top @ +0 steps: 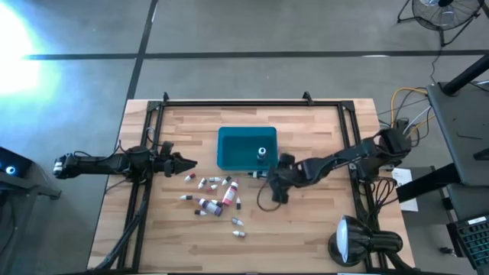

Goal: Pick & Place food coloring
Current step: Put the large black food coloring bottle into the bin

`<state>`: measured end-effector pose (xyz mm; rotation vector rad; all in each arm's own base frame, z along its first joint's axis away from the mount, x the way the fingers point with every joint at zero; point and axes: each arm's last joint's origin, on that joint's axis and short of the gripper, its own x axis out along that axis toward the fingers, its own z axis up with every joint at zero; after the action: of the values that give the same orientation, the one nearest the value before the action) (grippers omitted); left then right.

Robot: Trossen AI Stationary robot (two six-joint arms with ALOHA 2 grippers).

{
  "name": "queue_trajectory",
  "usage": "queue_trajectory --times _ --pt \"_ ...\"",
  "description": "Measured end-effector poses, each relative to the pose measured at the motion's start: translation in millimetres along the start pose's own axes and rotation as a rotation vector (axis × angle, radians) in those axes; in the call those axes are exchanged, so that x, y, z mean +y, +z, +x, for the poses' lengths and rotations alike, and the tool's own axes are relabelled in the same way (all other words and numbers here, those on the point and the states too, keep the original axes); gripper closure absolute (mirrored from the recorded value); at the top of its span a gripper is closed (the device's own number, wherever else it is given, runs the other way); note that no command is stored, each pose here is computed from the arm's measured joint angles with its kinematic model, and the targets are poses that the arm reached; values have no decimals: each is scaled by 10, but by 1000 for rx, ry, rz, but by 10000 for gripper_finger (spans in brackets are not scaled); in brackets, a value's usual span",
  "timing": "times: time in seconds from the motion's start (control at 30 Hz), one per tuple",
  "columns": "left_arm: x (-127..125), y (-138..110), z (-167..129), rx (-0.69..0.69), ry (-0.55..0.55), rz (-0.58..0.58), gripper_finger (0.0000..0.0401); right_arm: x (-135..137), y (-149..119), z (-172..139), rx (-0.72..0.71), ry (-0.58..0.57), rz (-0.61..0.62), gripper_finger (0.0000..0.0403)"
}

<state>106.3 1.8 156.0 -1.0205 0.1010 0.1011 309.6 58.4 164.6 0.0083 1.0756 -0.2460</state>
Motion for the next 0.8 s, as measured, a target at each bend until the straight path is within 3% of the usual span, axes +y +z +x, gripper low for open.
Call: queue_trajectory --times 0.2,0.47,0.6,0.8 --pt "12 -7 10 7 18 1 240 67 246 32 -91 55 -84 179" --pt "25 -10 21 3 40 1 240 -5 463 341 -60 24 -46 179" --pt "26 -10 22 2 42 1 240 -49 587 327 -97 12 -27 179" --pt "29 -11 23 3 45 2 240 -75 515 390 -47 -6 -124 179"
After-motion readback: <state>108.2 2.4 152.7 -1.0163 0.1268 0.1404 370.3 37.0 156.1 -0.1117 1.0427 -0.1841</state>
